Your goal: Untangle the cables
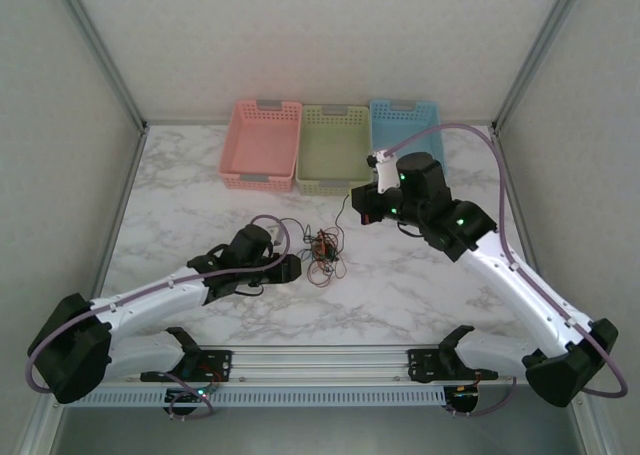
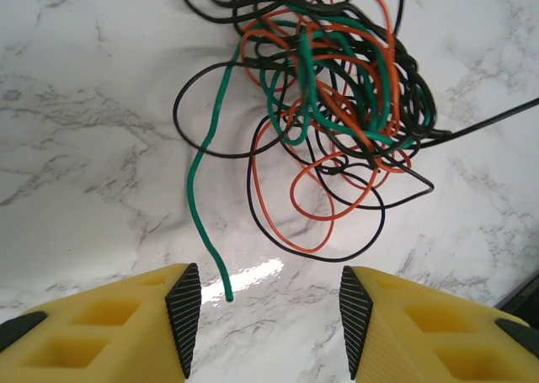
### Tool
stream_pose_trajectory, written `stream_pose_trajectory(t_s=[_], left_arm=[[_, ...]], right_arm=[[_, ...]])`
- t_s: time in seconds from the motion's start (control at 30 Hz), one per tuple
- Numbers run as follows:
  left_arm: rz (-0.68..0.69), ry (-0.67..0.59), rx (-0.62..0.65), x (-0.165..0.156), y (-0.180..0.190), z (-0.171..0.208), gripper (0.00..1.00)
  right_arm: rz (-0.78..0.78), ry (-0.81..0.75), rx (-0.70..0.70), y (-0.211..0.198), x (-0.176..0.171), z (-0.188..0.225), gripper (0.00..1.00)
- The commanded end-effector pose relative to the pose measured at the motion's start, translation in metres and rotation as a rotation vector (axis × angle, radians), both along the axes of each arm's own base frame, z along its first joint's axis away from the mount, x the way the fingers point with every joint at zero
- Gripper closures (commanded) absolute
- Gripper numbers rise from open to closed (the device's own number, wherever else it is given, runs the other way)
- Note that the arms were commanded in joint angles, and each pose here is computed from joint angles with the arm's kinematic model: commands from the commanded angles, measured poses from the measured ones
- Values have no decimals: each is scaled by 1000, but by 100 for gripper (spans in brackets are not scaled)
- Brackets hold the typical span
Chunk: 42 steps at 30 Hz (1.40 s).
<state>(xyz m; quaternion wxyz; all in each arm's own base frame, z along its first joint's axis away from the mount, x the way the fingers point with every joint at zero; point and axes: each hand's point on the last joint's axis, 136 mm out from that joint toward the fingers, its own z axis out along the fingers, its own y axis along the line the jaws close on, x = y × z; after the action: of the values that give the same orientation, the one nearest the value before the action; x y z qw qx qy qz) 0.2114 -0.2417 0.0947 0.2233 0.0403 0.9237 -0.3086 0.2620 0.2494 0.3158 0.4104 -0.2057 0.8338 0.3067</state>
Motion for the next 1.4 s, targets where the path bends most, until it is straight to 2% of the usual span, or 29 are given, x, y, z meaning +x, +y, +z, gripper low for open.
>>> stream_pose_trajectory(t_s=[0.0,0.23,0.37,0.53,0.8,1.1,1.37], left_arm=[[-25,-43,-13,3,-5,20,51],[-92,-126,-75,2,-14,51,50],[-131,-200,-101,4,-19,81,50],[-146,-244,-110,8,-22,100,49],[-209,-302,-144,13,-37,124,39],[-259,-356,-120,15,-41,126,35],[-290,-382,-151,12,-45,130,29]], right_arm=[[66,-93,129,6,-15,53,100],[98,-93,211,6,-29,89,100],[67,-84,244,5,-26,94,100],[89,-73,294,9,-30,109,100],[66,-82,319,3,-33,125,100],[23,22,323,4,-29,124,100],[45,56,380,9,-33,138,100]])
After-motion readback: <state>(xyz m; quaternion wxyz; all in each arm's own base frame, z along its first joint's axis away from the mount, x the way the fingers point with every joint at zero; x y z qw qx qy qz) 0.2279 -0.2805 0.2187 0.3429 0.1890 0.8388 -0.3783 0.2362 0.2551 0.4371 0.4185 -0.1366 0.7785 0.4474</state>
